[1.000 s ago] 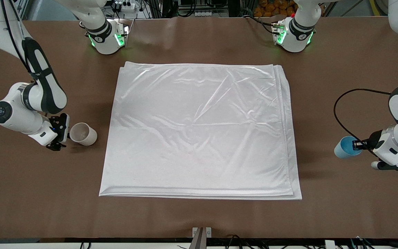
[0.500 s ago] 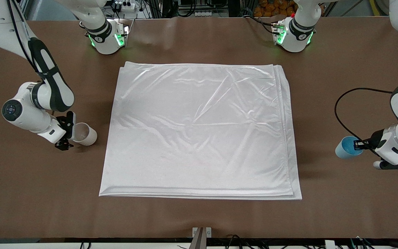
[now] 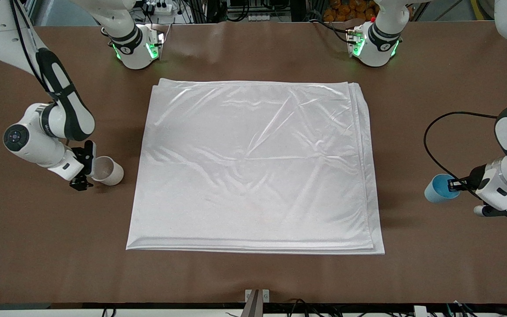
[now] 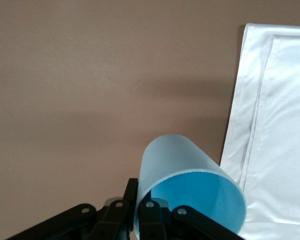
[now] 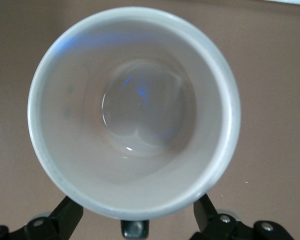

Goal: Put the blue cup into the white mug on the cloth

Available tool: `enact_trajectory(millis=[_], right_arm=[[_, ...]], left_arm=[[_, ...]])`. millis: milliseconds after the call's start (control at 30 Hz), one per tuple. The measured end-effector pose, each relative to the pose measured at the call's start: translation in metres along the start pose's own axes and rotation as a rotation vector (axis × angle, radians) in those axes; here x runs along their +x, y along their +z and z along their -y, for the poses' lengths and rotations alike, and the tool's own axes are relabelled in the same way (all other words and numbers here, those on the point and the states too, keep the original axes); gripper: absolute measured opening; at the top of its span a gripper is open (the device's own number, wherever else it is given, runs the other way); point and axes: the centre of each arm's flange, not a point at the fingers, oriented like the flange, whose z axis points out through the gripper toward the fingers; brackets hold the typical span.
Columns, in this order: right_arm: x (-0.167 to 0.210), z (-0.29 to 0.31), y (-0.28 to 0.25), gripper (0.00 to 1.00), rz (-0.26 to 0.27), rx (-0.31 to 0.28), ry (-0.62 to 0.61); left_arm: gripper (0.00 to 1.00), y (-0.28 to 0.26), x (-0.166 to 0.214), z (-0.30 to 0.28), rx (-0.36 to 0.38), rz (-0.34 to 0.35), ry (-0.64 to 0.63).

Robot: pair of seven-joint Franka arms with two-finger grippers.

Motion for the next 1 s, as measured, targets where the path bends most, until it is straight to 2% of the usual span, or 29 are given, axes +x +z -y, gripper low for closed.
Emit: enact_trajectory(millis=[67,100,133,200,467,500,533,600,833,1000], right_arm=[[-0.001,0.001,0.001,0.98,0.0,0.0,0.0],[-0.001,0.001,0.001,0.93,0.0,0.0,-0.003],[-0.001,0.001,0.001,0.93,0.0,-0.001,-0.009],[-0.001,0.001,0.001,0.79,0.0,-0.002,-0.031],[-0.001,-0.001,-0.003,0.42,0.004,-0.012,-0.077],[-0.001,-0.001,-0.004,0.37,0.005,-0.015,-0.078],[-0.001,-0.001,-0.005,0.27,0.006,-0.019,-0.079],[-0.001,-0.003,-0.009,0.19,0.009,-0.028,-0.08],[0.003,-0.009,-0.029,0.19,0.018,-0.066,-0.091],[0.021,-0.017,-0.052,0.19,0.012,-0.1,-0.106]], left_arm=[[0.06,-0.001,0.0,0.003,0.0,-0.001,-0.004],[0.06,-0.001,0.0,0.005,0.0,-0.002,-0.007],[0.06,-0.002,0.0,0.006,0.001,-0.003,-0.009],[0.06,-0.005,-0.001,0.009,0.002,-0.008,-0.013],[0.06,-0.025,0.001,0.005,-0.004,-0.043,-0.038],[0.06,-0.027,0.001,0.003,-0.005,-0.048,-0.043],[0.06,-0.03,0.002,0.001,-0.007,-0.052,-0.048],[0.06,-0.034,0.003,-0.002,-0.014,-0.06,-0.059],[0.06,-0.042,0.003,-0.015,-0.056,-0.073,-0.089],[0.06,-0.047,0.002,-0.02,-0.083,-0.078,-0.095]])
